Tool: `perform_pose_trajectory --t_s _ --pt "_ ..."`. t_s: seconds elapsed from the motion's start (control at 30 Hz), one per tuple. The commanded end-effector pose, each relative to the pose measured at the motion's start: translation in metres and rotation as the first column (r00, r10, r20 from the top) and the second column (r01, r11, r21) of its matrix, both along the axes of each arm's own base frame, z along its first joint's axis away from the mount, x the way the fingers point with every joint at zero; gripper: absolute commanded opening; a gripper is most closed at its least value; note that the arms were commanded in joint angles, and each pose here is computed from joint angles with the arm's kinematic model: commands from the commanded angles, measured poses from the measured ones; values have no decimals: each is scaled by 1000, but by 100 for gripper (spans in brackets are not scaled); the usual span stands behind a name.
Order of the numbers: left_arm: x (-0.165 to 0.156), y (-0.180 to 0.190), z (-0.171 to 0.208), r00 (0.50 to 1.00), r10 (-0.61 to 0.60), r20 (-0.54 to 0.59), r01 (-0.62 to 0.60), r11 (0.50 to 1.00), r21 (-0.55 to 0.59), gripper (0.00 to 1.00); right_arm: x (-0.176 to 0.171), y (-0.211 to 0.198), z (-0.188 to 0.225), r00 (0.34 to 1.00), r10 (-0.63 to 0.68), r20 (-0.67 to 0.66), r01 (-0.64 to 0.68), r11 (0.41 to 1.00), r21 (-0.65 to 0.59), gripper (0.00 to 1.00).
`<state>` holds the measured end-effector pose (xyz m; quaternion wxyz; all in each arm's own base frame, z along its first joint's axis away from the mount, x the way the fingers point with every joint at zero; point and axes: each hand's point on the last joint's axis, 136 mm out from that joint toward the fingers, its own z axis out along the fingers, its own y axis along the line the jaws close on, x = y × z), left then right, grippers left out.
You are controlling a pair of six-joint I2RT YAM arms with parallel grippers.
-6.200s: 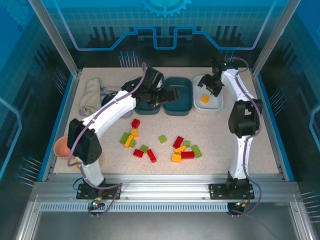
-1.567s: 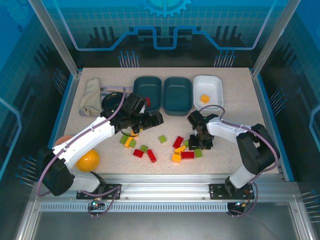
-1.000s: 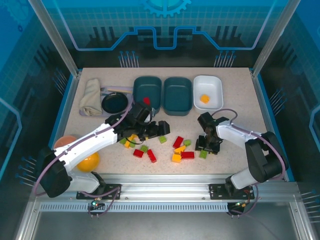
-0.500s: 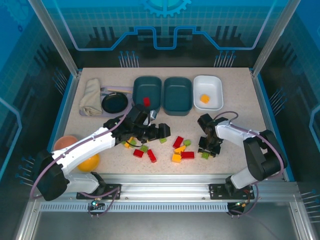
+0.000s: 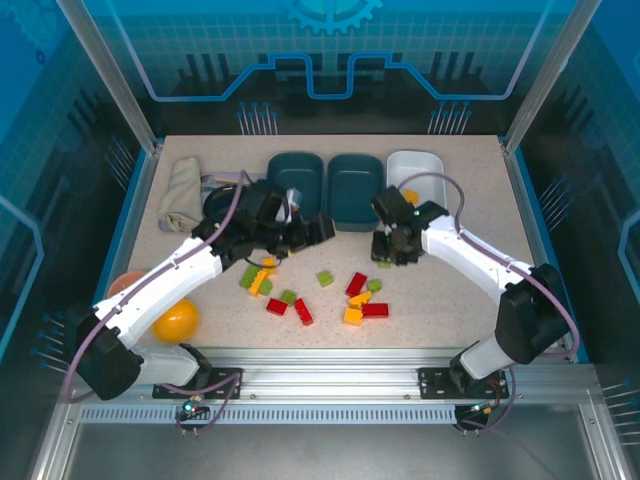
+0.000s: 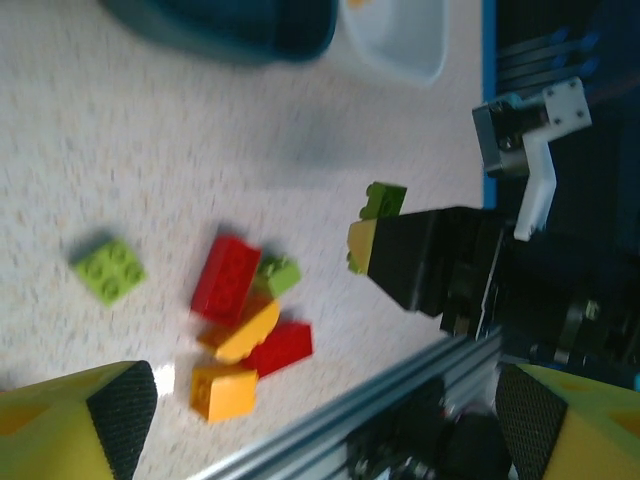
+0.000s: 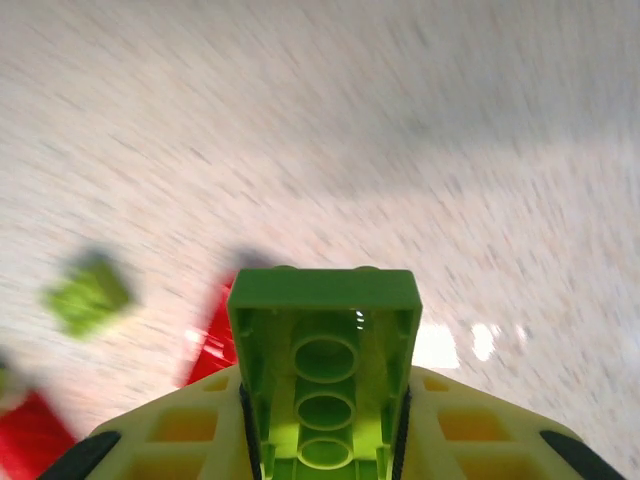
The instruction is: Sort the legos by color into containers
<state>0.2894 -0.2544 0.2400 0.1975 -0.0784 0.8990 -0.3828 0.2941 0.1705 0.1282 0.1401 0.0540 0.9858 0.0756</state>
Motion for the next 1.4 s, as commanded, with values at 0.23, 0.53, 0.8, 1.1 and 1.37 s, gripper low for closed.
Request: perform_pose_trajectory --t_s 0.23,0.53,0.8,1.1,1.37 --pt "86 46 20 985 156 70 -161 984 75 92 123 39 -10 998 56 -14 -57 998 -24 28" --pt "117 61 -5 977 205 50 -210 971 111 92 191 47 -68 994 63 -89 -66 997 -37 31" --pt "108 70 -18 973 230 16 -230 962 151 91 203 52 -78 992 65 -112 -64 998 6 45" --pt "63 95 -25 954 294 -59 -275 936 221 90 203 68 41 984 125 127 -135 988 73 55" --pt "-7 115 -52 924 329 -195 -270 923 276 88 126 91 130 898 250 362 -298 951 83 54"
